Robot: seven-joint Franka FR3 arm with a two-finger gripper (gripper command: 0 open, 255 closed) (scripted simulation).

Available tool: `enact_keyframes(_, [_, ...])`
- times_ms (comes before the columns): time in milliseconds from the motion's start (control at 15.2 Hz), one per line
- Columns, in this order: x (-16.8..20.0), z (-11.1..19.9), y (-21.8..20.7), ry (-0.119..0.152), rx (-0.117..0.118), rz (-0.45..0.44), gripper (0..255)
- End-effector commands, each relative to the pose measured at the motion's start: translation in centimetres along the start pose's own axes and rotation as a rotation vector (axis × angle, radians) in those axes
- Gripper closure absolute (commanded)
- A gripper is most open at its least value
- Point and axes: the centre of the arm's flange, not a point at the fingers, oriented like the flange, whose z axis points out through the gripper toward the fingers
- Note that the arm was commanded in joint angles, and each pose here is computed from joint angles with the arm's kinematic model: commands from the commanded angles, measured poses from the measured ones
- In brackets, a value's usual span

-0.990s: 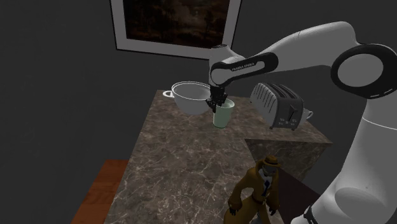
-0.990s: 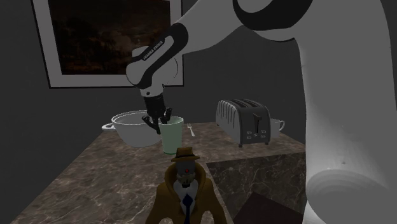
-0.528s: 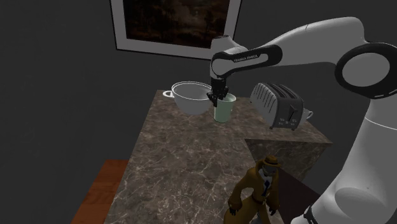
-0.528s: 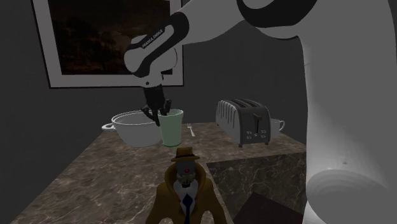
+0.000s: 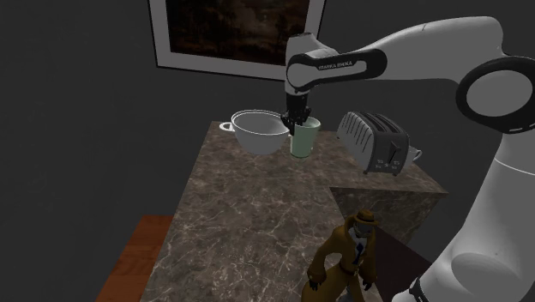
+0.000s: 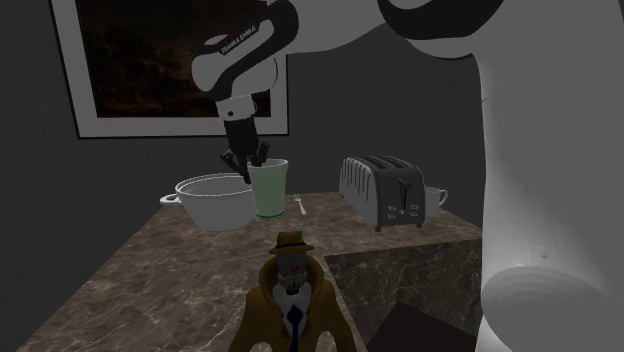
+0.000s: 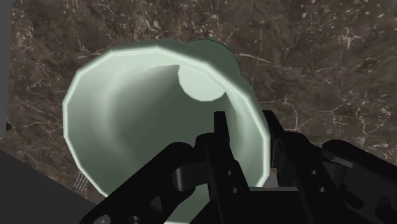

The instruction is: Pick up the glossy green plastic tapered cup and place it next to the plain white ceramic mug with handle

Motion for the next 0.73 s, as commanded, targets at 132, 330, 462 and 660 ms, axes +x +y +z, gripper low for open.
enact_keyframes(132, [0.0,-2.2,0.3,0.0,0.0,0.0,255])
enact_keyframes(330, [0.0,-3.7,0.6,0.0,0.0,0.0,255])
enact_keyframes(462, [0.0,-4.8,0.8,0.0,0.0,0.0,255])
enact_keyframes(660, [0.0,-6.3,1.1,0.0,0.0,0.0,255])
